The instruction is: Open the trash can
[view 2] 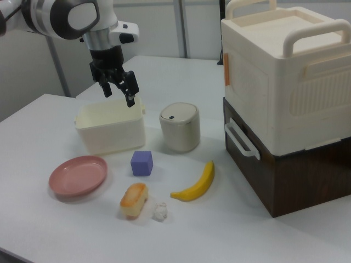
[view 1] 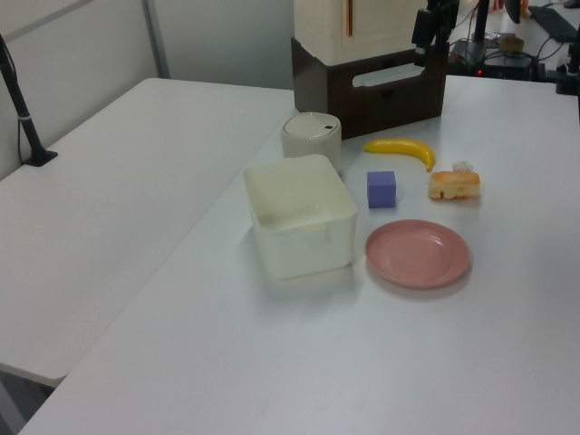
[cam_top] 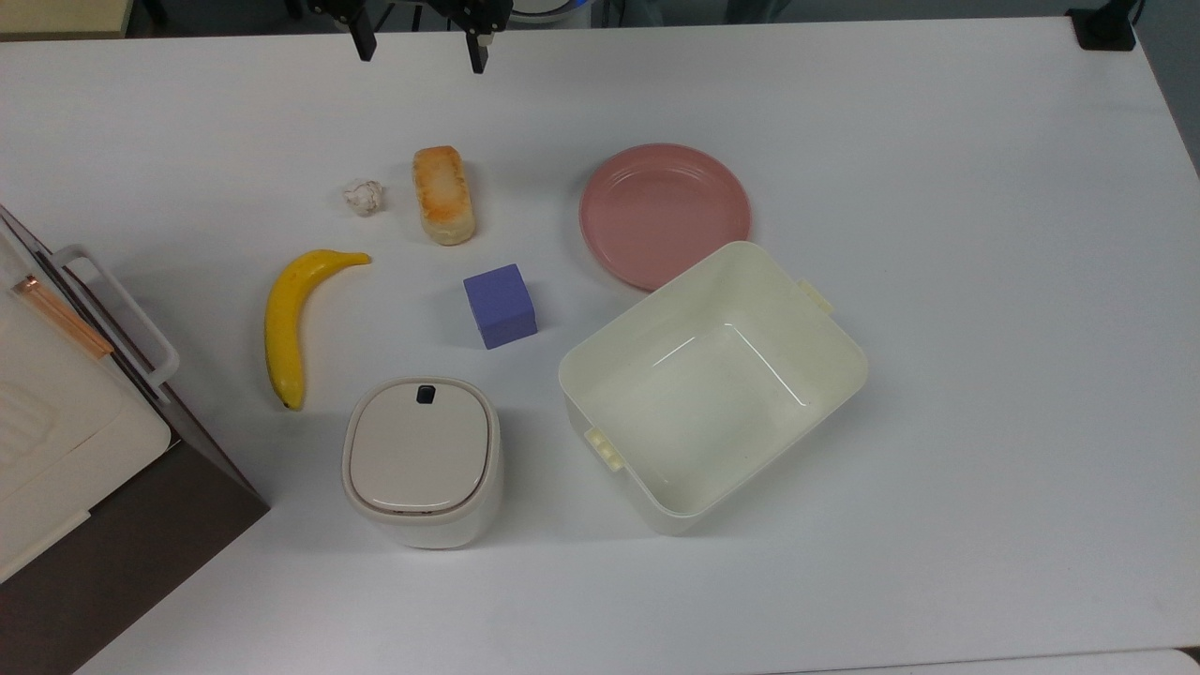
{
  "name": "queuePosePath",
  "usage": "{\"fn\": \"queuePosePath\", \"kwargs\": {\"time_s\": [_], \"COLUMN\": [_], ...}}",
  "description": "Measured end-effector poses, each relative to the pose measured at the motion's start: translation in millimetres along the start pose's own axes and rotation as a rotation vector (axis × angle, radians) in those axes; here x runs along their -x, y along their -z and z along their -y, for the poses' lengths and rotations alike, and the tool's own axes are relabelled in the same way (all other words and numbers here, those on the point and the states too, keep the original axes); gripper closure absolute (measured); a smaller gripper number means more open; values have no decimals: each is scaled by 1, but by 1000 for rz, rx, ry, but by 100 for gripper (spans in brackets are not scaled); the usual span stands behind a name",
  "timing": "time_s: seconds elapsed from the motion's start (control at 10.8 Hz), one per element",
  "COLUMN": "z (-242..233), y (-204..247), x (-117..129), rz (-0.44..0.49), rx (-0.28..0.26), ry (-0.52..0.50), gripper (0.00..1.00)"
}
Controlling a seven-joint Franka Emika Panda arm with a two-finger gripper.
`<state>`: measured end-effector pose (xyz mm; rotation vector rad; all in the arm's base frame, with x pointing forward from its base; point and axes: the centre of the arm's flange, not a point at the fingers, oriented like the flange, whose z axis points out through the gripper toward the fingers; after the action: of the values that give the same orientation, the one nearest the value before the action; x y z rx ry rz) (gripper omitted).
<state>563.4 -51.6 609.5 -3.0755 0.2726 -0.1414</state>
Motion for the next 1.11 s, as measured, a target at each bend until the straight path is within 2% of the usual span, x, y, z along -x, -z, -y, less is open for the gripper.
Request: {"fn": "queuePosePath", "kwargs": {"time_s": [0.09, 0.37, 1.11], "z": [0, -4, -5], "y": [0, 0, -1], "x": [0, 0, 0], "rz": [0, -3, -1], "rx": [1, 47, 49], "ry": [0, 11, 35], "gripper": [0, 0, 0]}}
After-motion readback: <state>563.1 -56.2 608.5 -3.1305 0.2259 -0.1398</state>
